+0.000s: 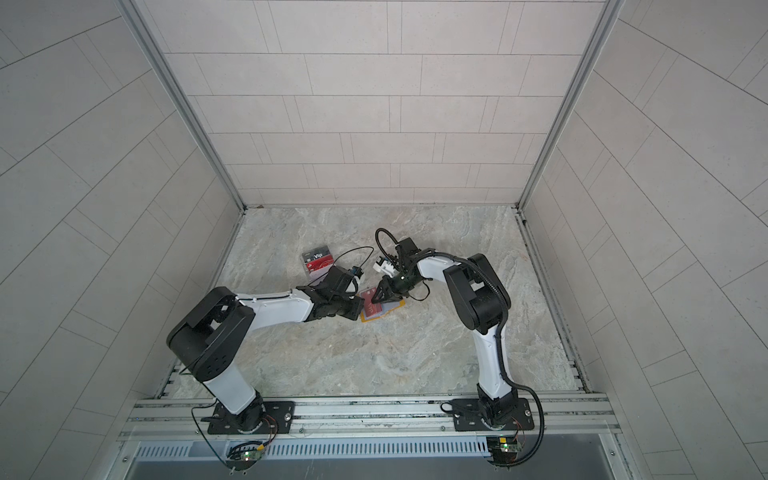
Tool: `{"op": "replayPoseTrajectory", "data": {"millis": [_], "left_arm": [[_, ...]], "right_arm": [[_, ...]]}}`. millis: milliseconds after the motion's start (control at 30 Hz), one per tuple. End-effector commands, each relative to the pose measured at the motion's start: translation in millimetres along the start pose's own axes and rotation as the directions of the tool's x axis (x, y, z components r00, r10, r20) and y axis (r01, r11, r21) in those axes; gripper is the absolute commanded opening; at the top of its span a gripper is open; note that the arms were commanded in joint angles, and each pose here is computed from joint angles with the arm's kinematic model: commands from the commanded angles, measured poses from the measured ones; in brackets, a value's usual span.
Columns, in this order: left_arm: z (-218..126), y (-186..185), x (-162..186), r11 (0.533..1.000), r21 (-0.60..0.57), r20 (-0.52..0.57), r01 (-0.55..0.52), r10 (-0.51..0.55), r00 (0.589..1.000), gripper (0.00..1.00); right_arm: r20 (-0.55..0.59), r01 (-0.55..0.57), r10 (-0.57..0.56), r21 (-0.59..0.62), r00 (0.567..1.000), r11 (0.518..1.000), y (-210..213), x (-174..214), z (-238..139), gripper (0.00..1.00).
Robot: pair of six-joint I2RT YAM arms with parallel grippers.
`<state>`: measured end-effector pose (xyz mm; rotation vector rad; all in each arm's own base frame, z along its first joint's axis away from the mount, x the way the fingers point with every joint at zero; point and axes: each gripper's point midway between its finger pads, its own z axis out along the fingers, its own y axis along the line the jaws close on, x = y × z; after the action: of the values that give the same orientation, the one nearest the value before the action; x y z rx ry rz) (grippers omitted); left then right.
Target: Take the credit cards out of the card holder
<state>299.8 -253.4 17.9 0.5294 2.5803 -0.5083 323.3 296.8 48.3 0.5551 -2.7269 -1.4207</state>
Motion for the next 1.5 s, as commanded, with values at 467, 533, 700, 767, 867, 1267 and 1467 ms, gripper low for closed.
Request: {"op": "replayPoseTrajectory", "data": {"millis": [467,533,700,767,867,1267,1467], "left_arm": [[11,13,27,0.999,-0.052,-0.101,-0.011,0.006,0.995,0.0],[11,13,28,0.999,-0.053,-0.103,-0.01,0.005,0.995,0.0],[11,13,27,0.999,-0.052,-0.102,-0.011,0.005,0.995,0.0],[11,13,28,0.999,-0.053,-0.104,-0.012,0.007,0.995,0.0],[11,13,26,0.999,-0.052,-0.102,-0.012,0.007,0.995,0.0],[9,12,24,0.999,-0.053,-0.096,-0.013,0.008,0.995,0.0],[8,10,23,0.999,-0.042,-0.092,-0.018,0.014,0.996,0.0]], "right_arm": [[0.089,0.025,-0.012,-0.148,0.996,0.989,26,-2,-20,0.19],[0.096,0.023,-0.008,-0.151,0.995,0.988,26,-3,-23,0.19],[0.123,0.014,0.005,-0.153,0.992,0.988,23,-4,-31,0.19],[0.134,0.012,0.009,-0.156,0.991,0.988,23,-5,-33,0.19],[0.146,0.008,0.015,-0.159,0.989,0.987,22,-6,-37,0.19],[0.169,-0.005,0.03,-0.148,0.985,0.989,17,-7,-45,0.15],[0.184,-0.028,0.05,-0.121,0.982,0.992,8,-7,-49,0.1]]}}
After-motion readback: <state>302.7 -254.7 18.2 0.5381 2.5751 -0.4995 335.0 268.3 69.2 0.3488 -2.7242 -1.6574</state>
